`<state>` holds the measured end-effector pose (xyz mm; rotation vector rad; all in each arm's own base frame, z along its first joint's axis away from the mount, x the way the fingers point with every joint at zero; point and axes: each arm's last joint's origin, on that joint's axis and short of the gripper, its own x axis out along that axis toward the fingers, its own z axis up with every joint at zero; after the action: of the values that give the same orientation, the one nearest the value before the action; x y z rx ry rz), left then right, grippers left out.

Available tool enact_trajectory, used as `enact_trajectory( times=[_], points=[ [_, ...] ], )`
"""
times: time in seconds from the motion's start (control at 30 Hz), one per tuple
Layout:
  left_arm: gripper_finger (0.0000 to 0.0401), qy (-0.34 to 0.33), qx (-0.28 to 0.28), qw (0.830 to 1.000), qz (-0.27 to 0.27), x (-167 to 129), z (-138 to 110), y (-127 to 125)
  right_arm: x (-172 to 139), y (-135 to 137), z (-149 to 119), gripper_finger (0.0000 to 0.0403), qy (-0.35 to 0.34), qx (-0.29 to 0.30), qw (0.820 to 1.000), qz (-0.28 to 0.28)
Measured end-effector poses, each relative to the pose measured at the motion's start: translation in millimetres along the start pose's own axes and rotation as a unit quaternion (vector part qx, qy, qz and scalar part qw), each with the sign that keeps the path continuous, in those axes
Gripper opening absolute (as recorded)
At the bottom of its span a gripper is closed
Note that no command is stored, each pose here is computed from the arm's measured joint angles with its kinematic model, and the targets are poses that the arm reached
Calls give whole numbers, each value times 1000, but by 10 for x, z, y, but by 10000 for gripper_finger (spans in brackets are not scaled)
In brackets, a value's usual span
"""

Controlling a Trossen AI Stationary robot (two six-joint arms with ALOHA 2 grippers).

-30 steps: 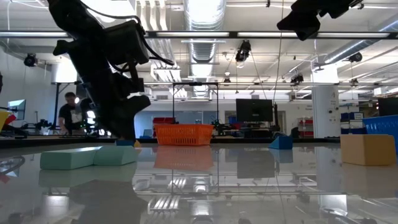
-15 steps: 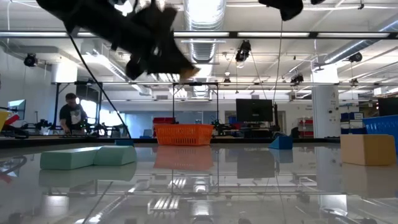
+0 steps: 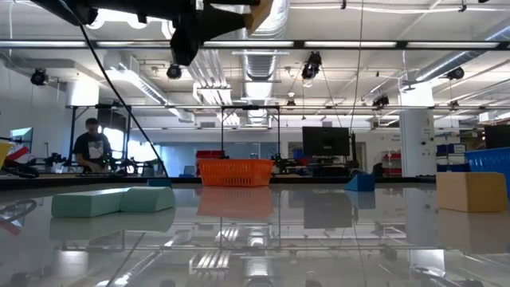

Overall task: Sort & place blocks by color
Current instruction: Put the yellow block into the blue bin

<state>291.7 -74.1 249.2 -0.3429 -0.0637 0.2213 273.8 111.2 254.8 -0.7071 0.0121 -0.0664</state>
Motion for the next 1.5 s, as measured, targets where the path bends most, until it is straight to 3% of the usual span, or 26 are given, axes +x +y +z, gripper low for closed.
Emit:
enact_trajectory(
  times=[0.1,0.23,0.33,0.57,0.9,1.07,1.27,1.5],
  points=[
    [122,6,28,1000,-11,-33,-27,-54,-12,87,73,221,-16,-19,999,-26],
    [122,17,105,993,-55,-83,-64,-146,-54,78,156,221,-41,3,998,-37],
    [123,19,158,983,-86,-118,-85,-210,-73,49,163,221,-39,43,998,-33],
    [123,5,242,966,-93,-132,-80,-238,-32,-35,96,221,-41,154,987,-8],
    [123,-59,260,958,-106,-134,45,-277,91,-209,-37,222,-71,236,969,26],
    [123,-101,242,957,-121,-67,-24,-307,140,-201,-51,222,-110,256,958,63],
    [123,-152,230,953,-128,6,-144,-314,183,-161,-75,222,-116,261,957,57],
    [123,-151,231,953,-124,135,-221,-338,183,-184,-59,221,-127,280,950,52]
  ],
)
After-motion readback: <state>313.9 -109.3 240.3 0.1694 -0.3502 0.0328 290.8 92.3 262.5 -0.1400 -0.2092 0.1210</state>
